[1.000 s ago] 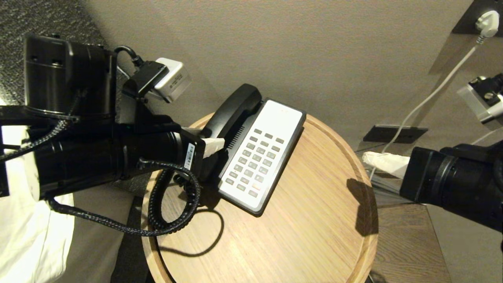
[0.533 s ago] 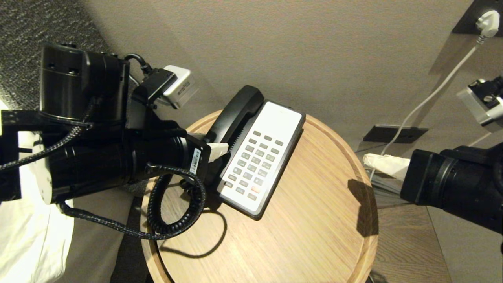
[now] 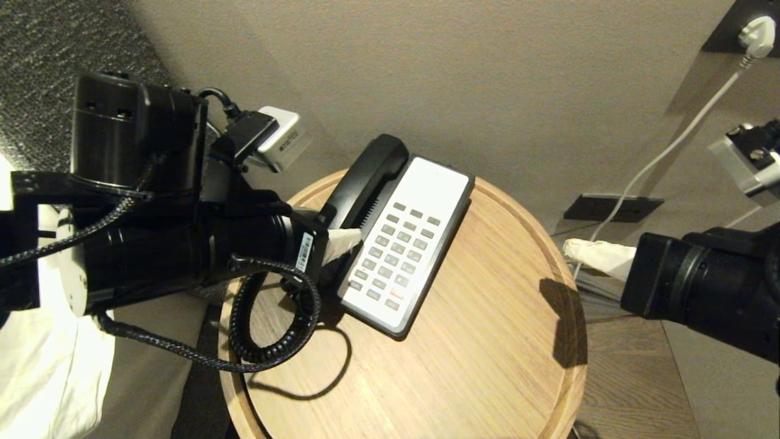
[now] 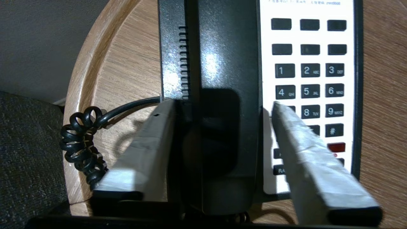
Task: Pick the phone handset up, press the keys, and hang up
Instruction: Put the handset back
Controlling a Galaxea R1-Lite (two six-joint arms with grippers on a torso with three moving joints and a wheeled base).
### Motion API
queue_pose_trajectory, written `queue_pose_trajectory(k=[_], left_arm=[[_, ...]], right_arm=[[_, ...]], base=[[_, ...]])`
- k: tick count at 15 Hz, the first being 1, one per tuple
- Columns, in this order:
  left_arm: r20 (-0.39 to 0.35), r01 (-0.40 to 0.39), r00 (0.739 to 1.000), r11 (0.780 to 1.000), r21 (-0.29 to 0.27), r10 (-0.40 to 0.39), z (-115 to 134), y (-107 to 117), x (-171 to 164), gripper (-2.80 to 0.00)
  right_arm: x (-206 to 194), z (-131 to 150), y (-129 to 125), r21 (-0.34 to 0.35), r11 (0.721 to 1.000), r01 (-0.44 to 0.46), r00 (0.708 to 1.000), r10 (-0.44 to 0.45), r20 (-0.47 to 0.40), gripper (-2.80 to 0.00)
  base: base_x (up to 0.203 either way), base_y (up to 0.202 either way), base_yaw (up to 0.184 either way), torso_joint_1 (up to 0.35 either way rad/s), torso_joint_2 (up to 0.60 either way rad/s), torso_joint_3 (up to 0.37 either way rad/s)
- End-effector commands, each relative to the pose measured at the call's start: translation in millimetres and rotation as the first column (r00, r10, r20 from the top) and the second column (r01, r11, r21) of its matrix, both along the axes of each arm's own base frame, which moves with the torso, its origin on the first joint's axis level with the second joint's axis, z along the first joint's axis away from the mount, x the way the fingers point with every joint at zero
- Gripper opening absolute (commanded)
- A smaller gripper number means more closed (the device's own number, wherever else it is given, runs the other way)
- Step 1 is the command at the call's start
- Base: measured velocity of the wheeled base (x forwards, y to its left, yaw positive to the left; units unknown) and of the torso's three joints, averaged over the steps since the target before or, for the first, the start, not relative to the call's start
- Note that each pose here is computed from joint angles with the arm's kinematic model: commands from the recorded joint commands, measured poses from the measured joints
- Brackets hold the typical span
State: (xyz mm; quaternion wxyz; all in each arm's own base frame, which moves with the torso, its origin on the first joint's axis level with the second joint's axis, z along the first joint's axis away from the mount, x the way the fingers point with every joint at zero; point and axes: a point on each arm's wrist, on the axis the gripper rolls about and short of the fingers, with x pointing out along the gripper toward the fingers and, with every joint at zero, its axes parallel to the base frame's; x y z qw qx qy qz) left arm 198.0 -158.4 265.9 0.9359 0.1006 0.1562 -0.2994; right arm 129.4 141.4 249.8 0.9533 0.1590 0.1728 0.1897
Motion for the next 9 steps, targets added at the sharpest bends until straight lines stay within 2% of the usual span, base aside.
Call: queue_pose_trajectory(k=[1, 6, 7, 9], left_arm=[[0.015, -0.001, 1.000, 1.000, -0.011, 0.001, 3.3, 0.7, -0.7, 0.00], [0.068, -0.001, 0.998, 0.998, -0.057, 0.005, 22.8, 7.6, -8.7, 0.00], [0.075, -0.004, 0.997, 0.997, -0.077, 0.010, 27.2, 11.4, -13.4, 0.00], [0.069, -0.021, 0.997, 0.988, -0.153, 0.032, 37.1, 20.6, -24.2, 0.00]], right_arm=[[-0.2, -0.6, -0.1, 0.001, 1.000, 0.002, 1.000, -0.002, -0.002, -2.80], [-1.1, -5.0, -1.1, -0.009, 1.000, 0.000, 1.000, 0.000, -0.011, -2.80], [-0.8, -5.3, -0.8, -0.010, 1.000, 0.001, 1.000, -0.001, -0.011, -2.80], [0.0, -6.4, 0.6, -0.016, 1.000, 0.000, 1.000, 0.000, -0.015, -2.80]], base=[[0.000, 0.000, 0.000, 0.000, 0.00, 0.000], [0.000, 0.000, 0.000, 0.000, 0.00, 0.000], [0.000, 0.000, 0.000, 0.000, 0.00, 0.000], [0.000, 0.000, 0.000, 0.000, 0.00, 0.000]])
